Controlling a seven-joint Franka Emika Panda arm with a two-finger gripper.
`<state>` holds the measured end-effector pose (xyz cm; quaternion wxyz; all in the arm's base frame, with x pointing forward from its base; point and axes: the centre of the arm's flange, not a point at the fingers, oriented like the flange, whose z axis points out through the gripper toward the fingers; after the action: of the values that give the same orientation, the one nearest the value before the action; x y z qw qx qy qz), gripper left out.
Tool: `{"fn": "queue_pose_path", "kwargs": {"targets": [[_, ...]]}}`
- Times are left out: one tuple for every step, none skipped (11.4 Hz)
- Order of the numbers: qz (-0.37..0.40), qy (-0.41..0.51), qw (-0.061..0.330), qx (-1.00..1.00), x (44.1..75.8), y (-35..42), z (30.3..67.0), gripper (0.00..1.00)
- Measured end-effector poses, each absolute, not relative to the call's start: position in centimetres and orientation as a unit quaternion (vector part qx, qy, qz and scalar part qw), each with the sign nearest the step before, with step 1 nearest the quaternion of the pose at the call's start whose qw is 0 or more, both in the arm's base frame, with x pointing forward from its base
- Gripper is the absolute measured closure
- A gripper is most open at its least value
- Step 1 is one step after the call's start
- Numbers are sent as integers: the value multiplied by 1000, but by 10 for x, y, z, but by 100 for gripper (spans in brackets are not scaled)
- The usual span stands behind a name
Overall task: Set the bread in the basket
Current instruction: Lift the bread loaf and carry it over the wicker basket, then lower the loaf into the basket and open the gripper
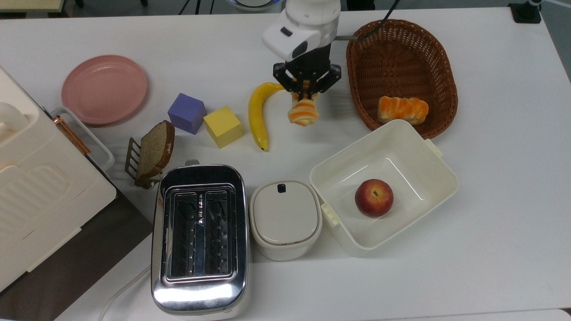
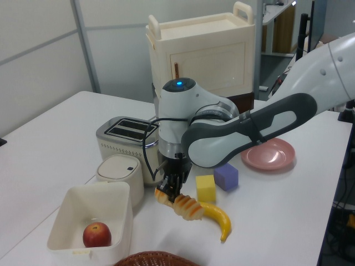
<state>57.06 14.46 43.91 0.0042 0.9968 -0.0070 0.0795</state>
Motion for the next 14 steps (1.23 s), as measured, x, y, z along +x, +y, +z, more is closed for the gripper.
{"fn": "queue_pose_path", "kwargs": {"targets": [[82,3,3,997,567,155,443,86],[84,15,2,996,563,169,445,86],[86,26,0,996,559,182,447,86],[89,36,-2,995,556,194,451,86],[87,45,-1,995,552,204,454,86],[81,54,0,995,548,213,454,86],[74,68,2,995,540,228,454,86],[68,84,3,994,531,245,453,86],[58,100,6,993,521,262,451,86],[49,116,9,992,511,277,449,86],[39,129,13,991,502,290,446,86],[28,142,18,989,492,302,442,86],[20,153,21,988,484,312,438,86],[15,163,23,986,478,321,433,86]]}}
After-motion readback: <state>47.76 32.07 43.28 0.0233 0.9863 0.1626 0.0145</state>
